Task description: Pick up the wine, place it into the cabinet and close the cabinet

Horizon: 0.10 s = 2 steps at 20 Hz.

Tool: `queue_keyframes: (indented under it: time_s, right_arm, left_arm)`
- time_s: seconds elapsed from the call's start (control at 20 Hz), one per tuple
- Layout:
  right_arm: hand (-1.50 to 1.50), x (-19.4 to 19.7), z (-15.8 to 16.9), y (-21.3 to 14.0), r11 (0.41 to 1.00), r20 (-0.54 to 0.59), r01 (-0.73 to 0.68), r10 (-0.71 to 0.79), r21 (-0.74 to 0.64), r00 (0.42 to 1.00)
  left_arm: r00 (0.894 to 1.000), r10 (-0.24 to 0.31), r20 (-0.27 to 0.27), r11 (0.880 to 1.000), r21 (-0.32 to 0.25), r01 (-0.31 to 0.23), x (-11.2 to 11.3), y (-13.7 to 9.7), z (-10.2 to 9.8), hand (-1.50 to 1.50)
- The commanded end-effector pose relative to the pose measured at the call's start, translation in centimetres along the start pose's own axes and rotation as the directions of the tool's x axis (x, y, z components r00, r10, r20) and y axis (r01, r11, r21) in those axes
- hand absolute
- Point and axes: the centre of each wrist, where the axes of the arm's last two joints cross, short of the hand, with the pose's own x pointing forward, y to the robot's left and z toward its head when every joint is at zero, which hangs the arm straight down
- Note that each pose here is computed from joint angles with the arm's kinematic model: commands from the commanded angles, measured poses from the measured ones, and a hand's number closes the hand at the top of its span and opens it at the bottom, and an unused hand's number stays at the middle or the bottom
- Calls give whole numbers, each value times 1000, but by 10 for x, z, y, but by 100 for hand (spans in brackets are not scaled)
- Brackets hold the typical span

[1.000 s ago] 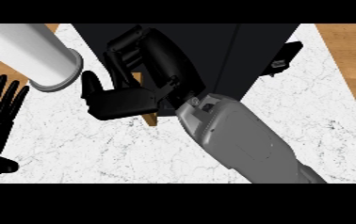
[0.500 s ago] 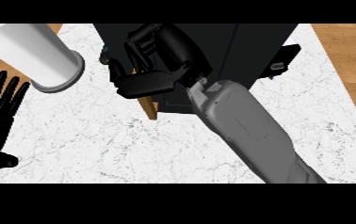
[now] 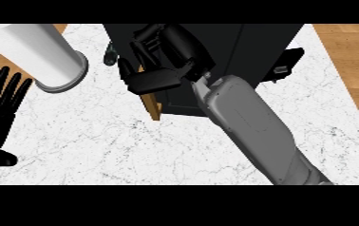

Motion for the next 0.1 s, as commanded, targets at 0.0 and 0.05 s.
queue_keyframes:
  time_s: [0.0, 0.05]
  right_arm:
    - [150, 6, -1, -60, 981, -79, -28, 13, -190, 997]
    - [150, -18, 8, -60, 980, -110, -45, 24, -196, 994]
  left_arm:
    - [999, 18, -27, 1000, -15, -18, -2, -2, 1, -150]
    - [1000, 14, -9, 1000, -13, -14, -1, 1, 13, -150]
